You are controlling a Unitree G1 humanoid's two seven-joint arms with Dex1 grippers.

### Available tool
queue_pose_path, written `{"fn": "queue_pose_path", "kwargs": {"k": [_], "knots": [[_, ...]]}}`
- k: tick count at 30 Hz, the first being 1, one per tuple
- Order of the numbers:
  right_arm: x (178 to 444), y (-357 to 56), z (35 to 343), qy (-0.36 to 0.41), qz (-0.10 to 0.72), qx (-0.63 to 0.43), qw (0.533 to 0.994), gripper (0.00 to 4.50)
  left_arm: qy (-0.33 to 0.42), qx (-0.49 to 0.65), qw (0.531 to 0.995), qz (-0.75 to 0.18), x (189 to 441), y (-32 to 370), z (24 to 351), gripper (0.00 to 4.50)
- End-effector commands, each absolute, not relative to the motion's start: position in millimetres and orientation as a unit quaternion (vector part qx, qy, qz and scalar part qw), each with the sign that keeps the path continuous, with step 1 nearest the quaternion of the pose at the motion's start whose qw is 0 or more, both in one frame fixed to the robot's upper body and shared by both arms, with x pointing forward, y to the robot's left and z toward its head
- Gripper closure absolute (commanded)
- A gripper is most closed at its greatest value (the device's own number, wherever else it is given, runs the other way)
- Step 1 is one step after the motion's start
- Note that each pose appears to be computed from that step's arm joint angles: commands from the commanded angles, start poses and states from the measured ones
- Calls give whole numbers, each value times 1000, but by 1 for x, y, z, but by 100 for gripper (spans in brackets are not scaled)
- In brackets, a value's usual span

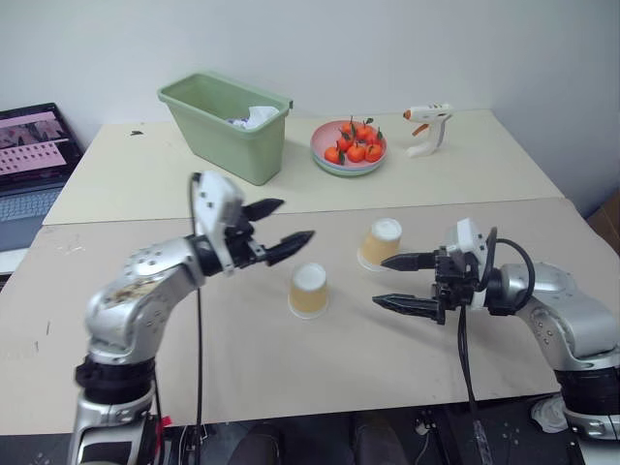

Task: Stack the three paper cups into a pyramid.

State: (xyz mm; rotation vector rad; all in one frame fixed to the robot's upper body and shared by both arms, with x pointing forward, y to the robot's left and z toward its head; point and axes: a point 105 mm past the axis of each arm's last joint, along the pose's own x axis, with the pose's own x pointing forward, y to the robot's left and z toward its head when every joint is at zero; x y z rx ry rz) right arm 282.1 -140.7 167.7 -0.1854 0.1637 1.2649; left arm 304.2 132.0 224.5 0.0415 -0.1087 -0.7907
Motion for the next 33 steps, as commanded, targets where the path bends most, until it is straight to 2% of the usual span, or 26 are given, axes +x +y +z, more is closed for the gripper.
{"fn": "queue_pose_path", "kwargs": {"k": [1,6,13,24,33], "knots": [[282,-137,175,61,601,-88,792,0,-53,10,965,-255,304,180,215,5],[285,-131,174,61,610,-85,786,0,-39,-24,990,-137,300,220,190,5],[288,-130,177,58,615,-87,782,0,-15,-37,993,-115,297,220,162,5],[288,-136,178,55,603,-91,791,0,-11,-20,994,-105,322,232,155,5],[281,-139,177,54,590,-91,801,0,-16,3,991,-136,343,226,159,5]]}}
